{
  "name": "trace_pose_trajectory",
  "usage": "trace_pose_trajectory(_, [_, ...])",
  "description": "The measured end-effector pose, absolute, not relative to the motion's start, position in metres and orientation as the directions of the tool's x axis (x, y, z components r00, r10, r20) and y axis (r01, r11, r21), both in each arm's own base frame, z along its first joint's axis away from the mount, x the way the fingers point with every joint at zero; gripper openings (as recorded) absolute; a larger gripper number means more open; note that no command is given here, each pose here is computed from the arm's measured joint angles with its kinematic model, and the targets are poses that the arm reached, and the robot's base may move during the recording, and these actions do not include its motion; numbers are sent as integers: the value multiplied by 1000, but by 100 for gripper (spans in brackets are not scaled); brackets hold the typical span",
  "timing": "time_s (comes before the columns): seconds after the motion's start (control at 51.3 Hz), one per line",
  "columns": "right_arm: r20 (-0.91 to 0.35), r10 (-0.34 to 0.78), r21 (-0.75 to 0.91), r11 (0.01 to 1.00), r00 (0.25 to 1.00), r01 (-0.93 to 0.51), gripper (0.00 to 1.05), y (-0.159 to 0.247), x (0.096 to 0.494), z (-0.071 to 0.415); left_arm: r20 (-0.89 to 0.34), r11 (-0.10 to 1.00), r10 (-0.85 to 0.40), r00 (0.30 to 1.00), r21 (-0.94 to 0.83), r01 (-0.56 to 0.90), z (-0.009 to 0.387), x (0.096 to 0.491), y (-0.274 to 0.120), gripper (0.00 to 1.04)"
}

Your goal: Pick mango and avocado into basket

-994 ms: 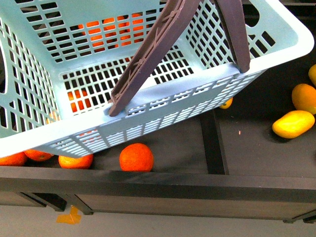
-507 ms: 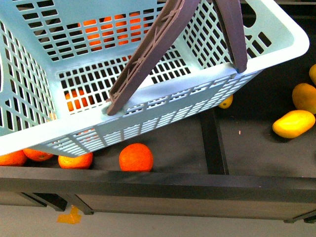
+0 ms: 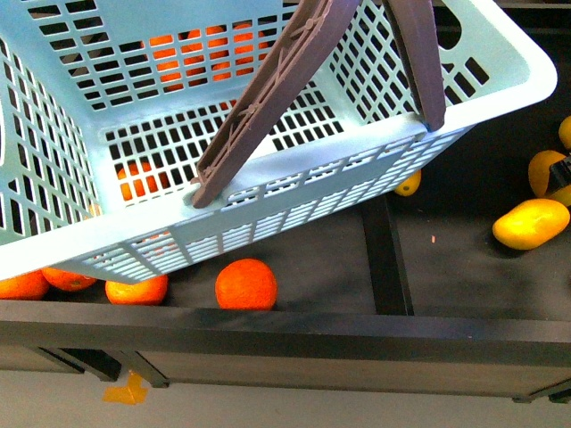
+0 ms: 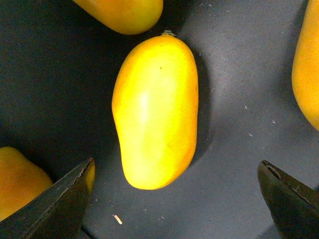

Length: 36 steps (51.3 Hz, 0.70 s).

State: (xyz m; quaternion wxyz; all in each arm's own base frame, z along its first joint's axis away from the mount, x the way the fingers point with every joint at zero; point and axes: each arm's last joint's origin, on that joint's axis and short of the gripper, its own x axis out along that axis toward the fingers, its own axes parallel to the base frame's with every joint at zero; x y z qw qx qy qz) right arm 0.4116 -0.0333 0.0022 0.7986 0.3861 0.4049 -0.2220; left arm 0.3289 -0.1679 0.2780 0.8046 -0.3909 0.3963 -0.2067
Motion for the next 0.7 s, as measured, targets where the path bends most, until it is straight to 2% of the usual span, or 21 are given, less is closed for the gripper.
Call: trace_pose_trajectory(0.702, [-848, -32, 423, 558, 528, 714, 96, -32, 488, -30, -476, 609, -643, 600, -793, 23, 278, 329, -168, 4])
